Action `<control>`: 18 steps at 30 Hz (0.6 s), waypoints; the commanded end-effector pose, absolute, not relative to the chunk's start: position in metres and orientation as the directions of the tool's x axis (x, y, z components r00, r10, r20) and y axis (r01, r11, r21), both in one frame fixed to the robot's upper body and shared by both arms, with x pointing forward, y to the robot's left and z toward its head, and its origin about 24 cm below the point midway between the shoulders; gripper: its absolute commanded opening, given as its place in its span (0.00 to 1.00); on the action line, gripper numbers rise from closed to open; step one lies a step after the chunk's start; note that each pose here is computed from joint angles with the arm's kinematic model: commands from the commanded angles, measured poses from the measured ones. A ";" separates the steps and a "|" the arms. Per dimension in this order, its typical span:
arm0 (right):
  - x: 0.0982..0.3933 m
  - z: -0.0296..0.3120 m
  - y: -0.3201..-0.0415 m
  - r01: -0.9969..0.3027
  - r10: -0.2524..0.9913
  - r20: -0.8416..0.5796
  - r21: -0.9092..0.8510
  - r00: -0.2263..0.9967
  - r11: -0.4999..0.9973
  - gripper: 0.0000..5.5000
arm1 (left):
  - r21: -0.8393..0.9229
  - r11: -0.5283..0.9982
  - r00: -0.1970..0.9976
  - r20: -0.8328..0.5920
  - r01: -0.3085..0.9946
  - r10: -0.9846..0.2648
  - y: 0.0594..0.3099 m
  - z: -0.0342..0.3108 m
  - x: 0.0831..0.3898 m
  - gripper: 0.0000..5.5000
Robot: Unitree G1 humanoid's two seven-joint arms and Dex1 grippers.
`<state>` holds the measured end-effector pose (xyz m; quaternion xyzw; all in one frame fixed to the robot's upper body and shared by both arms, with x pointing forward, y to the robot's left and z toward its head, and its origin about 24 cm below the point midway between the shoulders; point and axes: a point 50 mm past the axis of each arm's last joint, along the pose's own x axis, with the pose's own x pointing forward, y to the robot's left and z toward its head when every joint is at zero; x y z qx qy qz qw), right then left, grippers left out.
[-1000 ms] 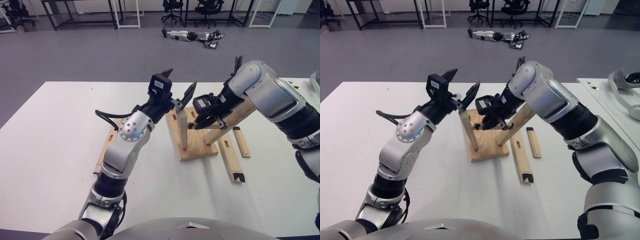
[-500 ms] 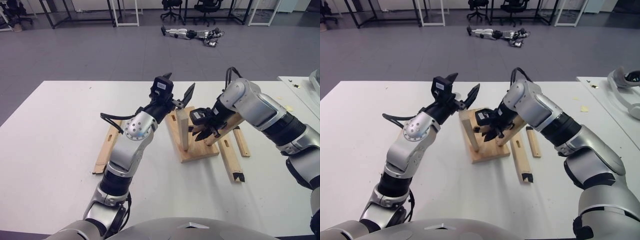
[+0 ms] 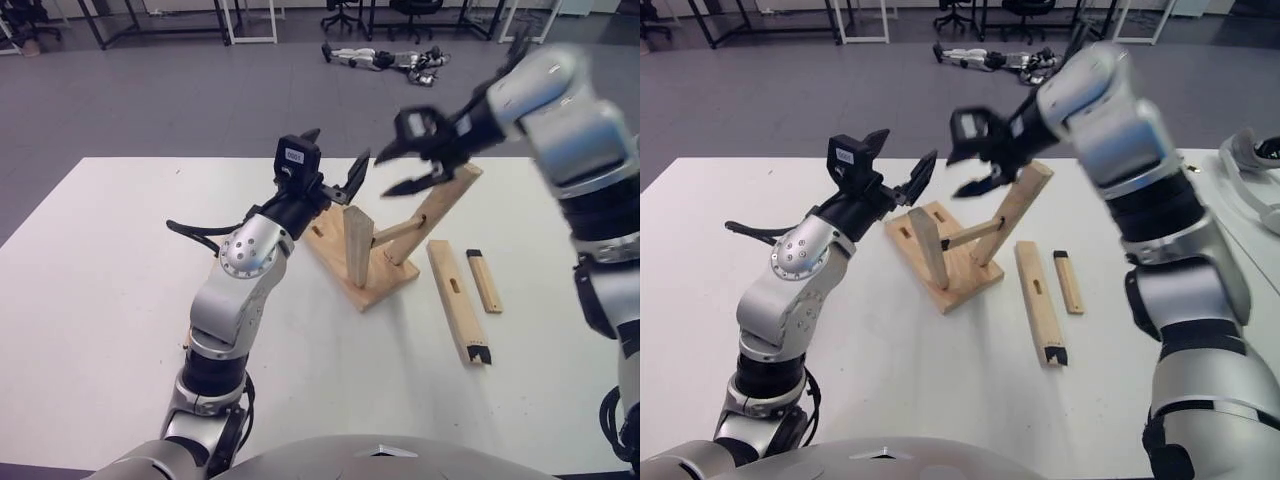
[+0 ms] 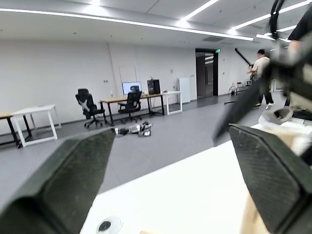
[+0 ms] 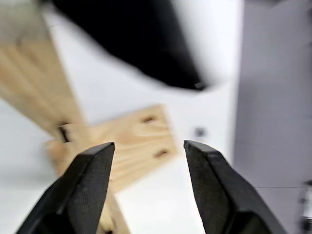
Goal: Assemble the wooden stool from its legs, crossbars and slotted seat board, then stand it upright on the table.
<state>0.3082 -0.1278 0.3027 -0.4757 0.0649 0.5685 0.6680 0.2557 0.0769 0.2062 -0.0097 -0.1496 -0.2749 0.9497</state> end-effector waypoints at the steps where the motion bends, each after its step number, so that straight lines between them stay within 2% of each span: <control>1: 0.289 0.302 -0.133 -0.759 0.716 -0.481 -0.642 0.506 0.106 0.48 | 0.077 0.873 0.827 0.287 0.482 -0.482 0.091 0.214 0.255 0.77; 3: 0.286 0.276 -0.123 -0.769 0.748 -0.350 -0.553 0.564 0.320 0.48 | 0.082 0.881 0.837 0.283 0.466 -0.469 0.094 0.217 0.256 0.77; 6: 0.289 0.238 -0.117 -0.767 0.756 -0.201 -0.351 0.623 0.538 0.48 | 0.079 0.863 0.812 0.306 0.498 -0.497 0.086 0.227 0.255 0.77; 8: 0.296 0.240 -0.116 -0.717 0.728 -0.074 -0.264 0.681 0.644 0.48 | 0.083 0.853 0.797 0.317 0.516 -0.513 0.084 0.233 0.256 0.77; 10: 0.298 0.256 -0.113 -0.689 0.710 0.010 -0.231 0.704 0.687 0.48 | 0.093 0.841 0.779 0.333 0.533 -0.531 0.082 0.240 0.255 0.77; 12: 0.300 0.266 -0.111 -0.667 0.688 0.036 -0.217 0.724 0.713 0.48 | 0.099 0.814 0.741 0.362 0.572 -0.565 0.074 0.252 0.250 0.77; 14: 0.301 0.264 -0.109 -0.644 0.658 0.004 -0.199 0.753 0.739 0.48 | 0.091 0.777 0.702 0.373 0.623 -0.606 0.065 0.259 0.241 0.77; 18: 0.298 0.250 -0.112 -0.612 0.614 -0.046 -0.159 0.788 0.774 0.48 | 0.067 0.732 0.685 0.301 0.678 -0.663 0.060 0.245 0.230 0.77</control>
